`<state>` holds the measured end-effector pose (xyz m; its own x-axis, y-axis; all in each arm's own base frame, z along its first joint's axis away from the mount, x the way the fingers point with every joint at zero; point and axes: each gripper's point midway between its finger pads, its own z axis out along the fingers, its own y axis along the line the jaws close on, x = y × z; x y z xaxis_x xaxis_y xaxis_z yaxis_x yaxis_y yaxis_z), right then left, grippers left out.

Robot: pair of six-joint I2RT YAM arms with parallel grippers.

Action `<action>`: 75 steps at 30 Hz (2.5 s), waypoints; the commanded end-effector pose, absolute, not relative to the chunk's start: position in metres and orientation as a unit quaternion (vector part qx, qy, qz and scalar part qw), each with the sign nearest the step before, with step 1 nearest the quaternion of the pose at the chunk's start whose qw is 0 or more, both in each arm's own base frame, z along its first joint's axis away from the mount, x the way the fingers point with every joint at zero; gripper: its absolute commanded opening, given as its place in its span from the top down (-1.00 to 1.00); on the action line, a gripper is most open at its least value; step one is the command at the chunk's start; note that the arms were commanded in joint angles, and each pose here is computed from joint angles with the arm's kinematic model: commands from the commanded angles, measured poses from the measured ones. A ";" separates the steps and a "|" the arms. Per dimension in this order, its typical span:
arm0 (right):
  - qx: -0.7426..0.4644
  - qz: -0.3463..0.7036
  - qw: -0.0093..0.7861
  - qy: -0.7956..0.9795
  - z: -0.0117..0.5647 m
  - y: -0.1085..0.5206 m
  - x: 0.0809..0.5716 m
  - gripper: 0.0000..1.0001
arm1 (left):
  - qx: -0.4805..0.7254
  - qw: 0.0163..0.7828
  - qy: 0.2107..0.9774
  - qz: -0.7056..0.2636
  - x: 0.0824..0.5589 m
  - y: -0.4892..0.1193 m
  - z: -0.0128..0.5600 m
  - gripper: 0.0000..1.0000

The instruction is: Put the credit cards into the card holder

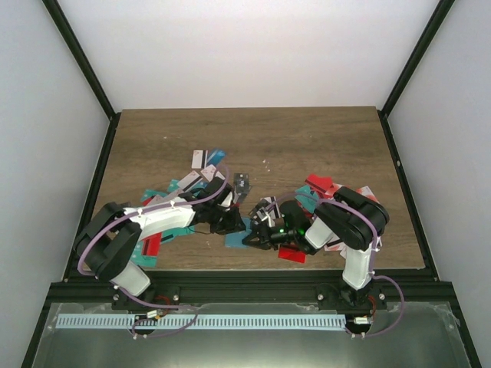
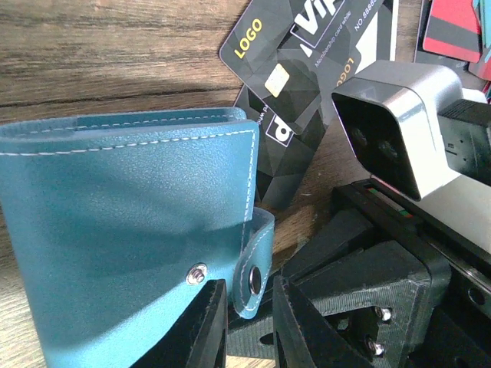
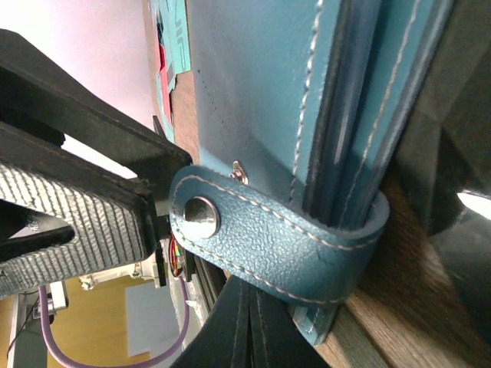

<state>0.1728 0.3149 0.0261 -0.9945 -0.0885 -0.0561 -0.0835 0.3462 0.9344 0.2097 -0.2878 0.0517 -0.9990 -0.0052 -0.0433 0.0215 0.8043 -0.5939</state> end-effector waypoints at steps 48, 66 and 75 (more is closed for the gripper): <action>-0.018 -0.473 0.050 -0.879 -0.034 0.293 0.166 0.99 | 0.084 0.020 0.966 -0.245 0.210 -0.275 0.033 0.92; -0.024 -0.464 0.059 -0.884 -0.040 0.292 0.166 0.99 | 0.097 0.037 0.971 -0.218 0.217 -0.268 0.035 0.92; -0.025 -0.453 0.066 -0.889 -0.045 0.291 0.165 0.99 | 0.109 0.040 0.976 -0.187 0.220 -0.260 0.027 0.92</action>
<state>0.1789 0.3243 0.0245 -0.9924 -0.1185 -0.0328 -0.0727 0.3502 0.9338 0.2173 -0.2690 0.0367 -0.9776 0.1733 -0.1192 0.2079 0.8819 -0.4231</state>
